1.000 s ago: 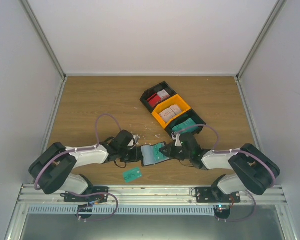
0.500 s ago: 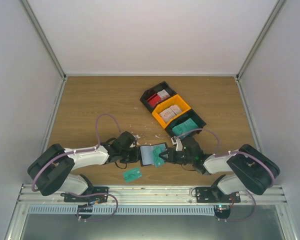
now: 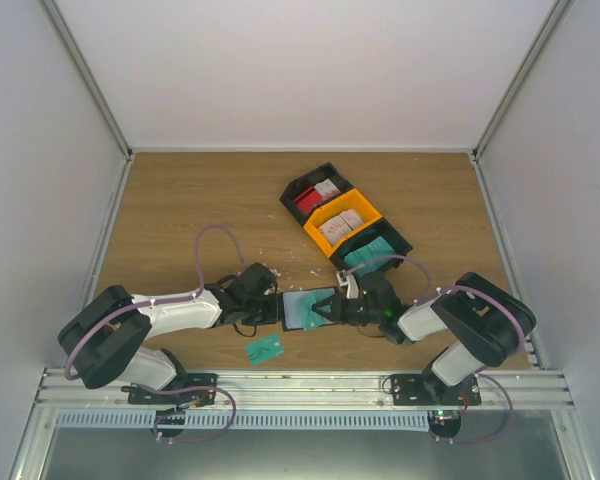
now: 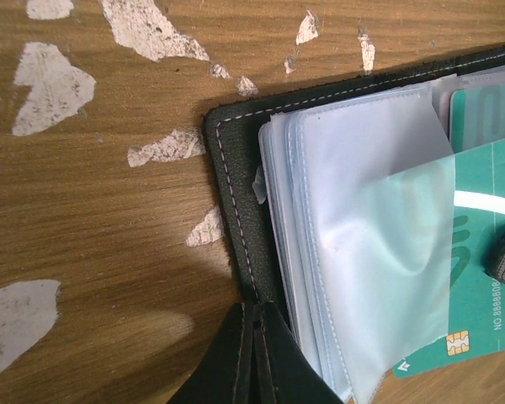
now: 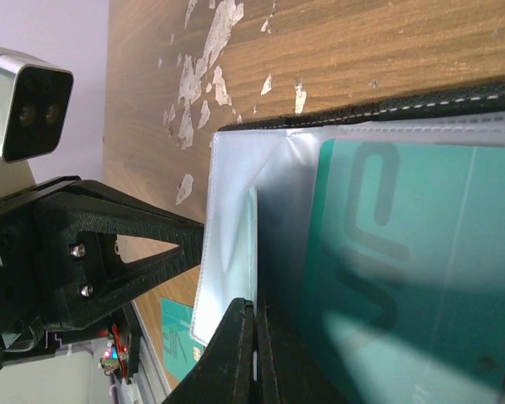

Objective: Put the credit cards into the card holder
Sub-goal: Insert the credit card into the card holder.

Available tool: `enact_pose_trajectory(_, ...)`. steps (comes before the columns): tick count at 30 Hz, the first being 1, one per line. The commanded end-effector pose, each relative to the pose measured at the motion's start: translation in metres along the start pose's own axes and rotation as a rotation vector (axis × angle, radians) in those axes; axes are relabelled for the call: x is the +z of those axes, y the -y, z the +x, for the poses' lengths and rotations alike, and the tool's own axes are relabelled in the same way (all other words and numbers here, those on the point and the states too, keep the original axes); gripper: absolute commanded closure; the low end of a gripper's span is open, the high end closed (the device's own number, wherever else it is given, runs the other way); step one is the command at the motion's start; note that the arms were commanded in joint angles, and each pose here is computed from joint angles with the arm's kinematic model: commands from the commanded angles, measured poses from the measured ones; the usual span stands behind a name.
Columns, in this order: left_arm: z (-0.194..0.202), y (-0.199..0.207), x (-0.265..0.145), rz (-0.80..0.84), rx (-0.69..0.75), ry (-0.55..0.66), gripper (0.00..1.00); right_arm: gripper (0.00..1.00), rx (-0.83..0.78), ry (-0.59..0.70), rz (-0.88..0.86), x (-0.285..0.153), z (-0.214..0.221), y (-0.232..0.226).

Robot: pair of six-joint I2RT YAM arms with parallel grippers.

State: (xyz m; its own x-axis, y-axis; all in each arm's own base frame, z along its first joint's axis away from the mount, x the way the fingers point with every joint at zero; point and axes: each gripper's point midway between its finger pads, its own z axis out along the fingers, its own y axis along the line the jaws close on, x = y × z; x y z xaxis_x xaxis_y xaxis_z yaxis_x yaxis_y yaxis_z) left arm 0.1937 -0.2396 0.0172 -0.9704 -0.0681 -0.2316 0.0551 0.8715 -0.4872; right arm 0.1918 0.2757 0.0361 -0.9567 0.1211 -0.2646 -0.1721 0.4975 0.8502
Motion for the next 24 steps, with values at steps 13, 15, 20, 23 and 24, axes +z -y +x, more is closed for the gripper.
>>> enact_pose_trajectory(13, 0.020, -0.014, 0.008, -0.044, 0.009, -0.049, 1.00, 0.97, 0.096, 0.054, 0.053, 0.010, -0.011, 0.012)
enact_pose_trajectory(15, 0.020, -0.012, 0.008, -0.037, 0.012, -0.053, 1.00, 0.97, 0.097, 0.051, 0.055, 0.012, -0.011, 0.013)
enact_pose_trajectory(20, 0.022, -0.011, 0.009, -0.027, 0.015, -0.056, 1.00, 0.98, 0.103, 0.041, 0.058, 0.017, -0.010, 0.014)
enact_pose_trajectory(23, 0.022, -0.010, 0.009, -0.020, 0.016, -0.058, 1.00, 0.98, 0.097, 0.026, 0.052, 0.020, -0.009, 0.011)
enact_pose_trajectory(24, 0.022, -0.009, 0.009, -0.019, 0.016, -0.058, 1.00, 0.98, 0.097, 0.024, 0.054, 0.020, -0.008, 0.011)
